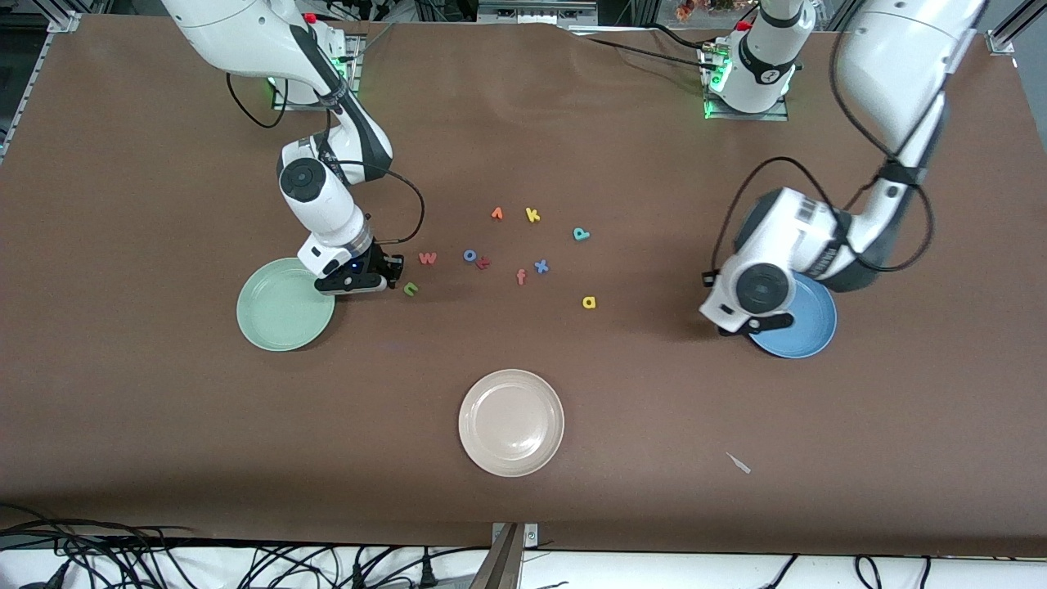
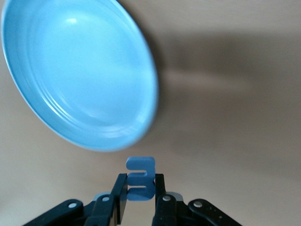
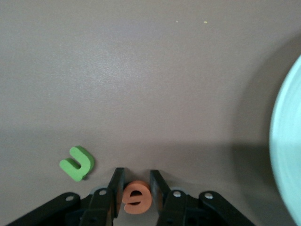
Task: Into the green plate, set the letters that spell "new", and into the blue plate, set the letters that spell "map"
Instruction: 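Carry the blue letter to the blue plate while the right gripper drops orange letter, then grasp the yellow letter with the left gripper while the right gripper grasps the green letter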
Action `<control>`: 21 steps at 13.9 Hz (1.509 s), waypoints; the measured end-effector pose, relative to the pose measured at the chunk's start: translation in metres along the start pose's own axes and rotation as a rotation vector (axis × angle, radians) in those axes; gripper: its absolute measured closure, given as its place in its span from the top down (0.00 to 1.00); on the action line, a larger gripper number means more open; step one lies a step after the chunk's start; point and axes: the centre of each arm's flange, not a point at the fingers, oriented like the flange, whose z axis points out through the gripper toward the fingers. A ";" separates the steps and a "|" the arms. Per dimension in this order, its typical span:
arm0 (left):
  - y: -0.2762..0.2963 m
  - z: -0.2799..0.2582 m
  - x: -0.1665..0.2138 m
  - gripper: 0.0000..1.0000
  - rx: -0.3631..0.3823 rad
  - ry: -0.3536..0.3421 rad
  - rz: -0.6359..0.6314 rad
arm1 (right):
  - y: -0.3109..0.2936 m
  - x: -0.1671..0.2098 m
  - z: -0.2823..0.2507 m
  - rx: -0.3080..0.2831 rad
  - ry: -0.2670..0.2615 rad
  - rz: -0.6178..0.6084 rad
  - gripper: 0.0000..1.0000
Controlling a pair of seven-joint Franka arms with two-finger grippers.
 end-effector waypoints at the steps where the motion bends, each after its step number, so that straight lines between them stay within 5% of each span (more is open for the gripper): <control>1: -0.024 0.006 0.008 0.28 -0.020 -0.009 0.068 | 0.007 0.003 -0.001 -0.009 -0.003 -0.017 0.29; 5: -0.086 0.036 0.037 0.33 -0.110 0.022 0.257 | 0.048 0.029 -0.028 -0.061 -0.056 -0.086 0.29; 8: -0.080 0.031 0.039 0.62 -0.124 0.043 0.243 | 0.063 0.056 -0.064 -0.078 -0.108 -0.136 0.29; 12: -0.002 -0.018 0.026 1.00 -0.150 0.113 0.164 | 0.119 0.075 -0.078 -0.108 -0.124 -0.224 0.29; 13: 0.024 -0.028 0.021 1.00 -0.164 0.129 0.175 | 0.131 0.075 -0.075 -0.116 -0.126 -0.237 0.30; 17: 0.125 -0.055 0.001 1.00 -0.252 0.246 0.157 | 0.136 0.073 -0.068 -0.121 -0.132 -0.243 0.60; 21: 0.204 -0.055 -0.025 1.00 -0.336 0.327 0.060 | 0.094 0.069 -0.064 -0.099 -0.123 -0.146 0.63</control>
